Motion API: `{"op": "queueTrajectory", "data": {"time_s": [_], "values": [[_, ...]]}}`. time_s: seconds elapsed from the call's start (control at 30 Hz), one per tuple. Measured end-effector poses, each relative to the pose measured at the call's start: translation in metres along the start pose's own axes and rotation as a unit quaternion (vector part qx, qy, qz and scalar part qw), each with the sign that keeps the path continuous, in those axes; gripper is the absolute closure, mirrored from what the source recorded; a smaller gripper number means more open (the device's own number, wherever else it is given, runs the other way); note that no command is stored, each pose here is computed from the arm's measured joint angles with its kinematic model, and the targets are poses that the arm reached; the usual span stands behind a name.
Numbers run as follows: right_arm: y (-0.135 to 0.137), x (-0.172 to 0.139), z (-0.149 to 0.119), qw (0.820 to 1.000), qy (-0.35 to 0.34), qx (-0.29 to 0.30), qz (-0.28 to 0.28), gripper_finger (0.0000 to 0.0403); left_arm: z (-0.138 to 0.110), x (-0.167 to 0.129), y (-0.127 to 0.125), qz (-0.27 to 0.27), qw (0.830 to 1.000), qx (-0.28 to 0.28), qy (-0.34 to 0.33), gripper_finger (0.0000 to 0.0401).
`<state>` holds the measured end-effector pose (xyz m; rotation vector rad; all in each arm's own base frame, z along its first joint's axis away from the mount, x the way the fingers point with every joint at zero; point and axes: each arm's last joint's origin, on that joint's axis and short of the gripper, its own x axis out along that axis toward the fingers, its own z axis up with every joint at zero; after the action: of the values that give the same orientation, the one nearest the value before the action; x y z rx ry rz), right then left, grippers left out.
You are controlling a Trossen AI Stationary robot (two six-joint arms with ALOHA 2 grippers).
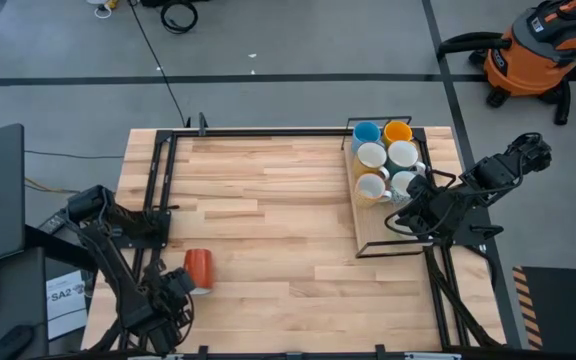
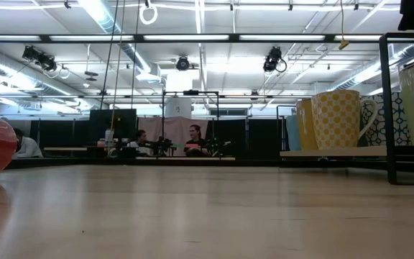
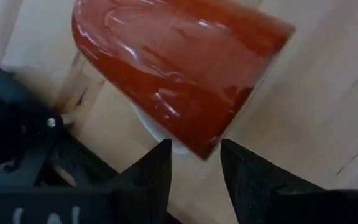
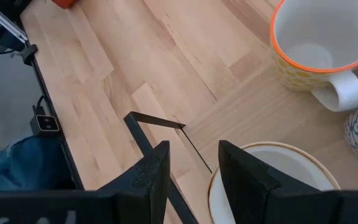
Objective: Place coffee mugs
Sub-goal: Put the brown mug on the shelf
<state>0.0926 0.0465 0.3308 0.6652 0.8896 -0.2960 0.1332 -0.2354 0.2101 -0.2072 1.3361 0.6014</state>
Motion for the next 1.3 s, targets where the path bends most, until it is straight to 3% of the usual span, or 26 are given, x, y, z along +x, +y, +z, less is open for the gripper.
{"op": "queueTrajectory", "data": {"time_s": [0.37, 0.77, 1.03, 1.3], "values": [[0.0, 0.0, 0.0, 1.0, 0.0, 0.0, 0.0, 0.0261, 0.006, 0.001, -0.001, -0.003, 0.999, -0.006, -0.046, 0.0257], [0.0, 0.0, 0.0, 1.0, 0.0, -0.001, -0.001, 0.0261, 0.006, 0.014, 0.003, 0.01, 0.999, -0.009, -0.049, 0.0257], [0.0, 0.0, 0.0, 1.0, -0.001, -0.014, -0.001, 0.0261, 0.007, 0.014, 0.003, 0.01, 0.997, -0.048, -0.053, 0.0259], [0.0, 0.0, 0.0, 1.0, -0.001, -0.014, -0.001, 0.0261, 0.007, 0.014, 0.004, 0.016, 0.997, -0.048, -0.053, 0.0308]]}}
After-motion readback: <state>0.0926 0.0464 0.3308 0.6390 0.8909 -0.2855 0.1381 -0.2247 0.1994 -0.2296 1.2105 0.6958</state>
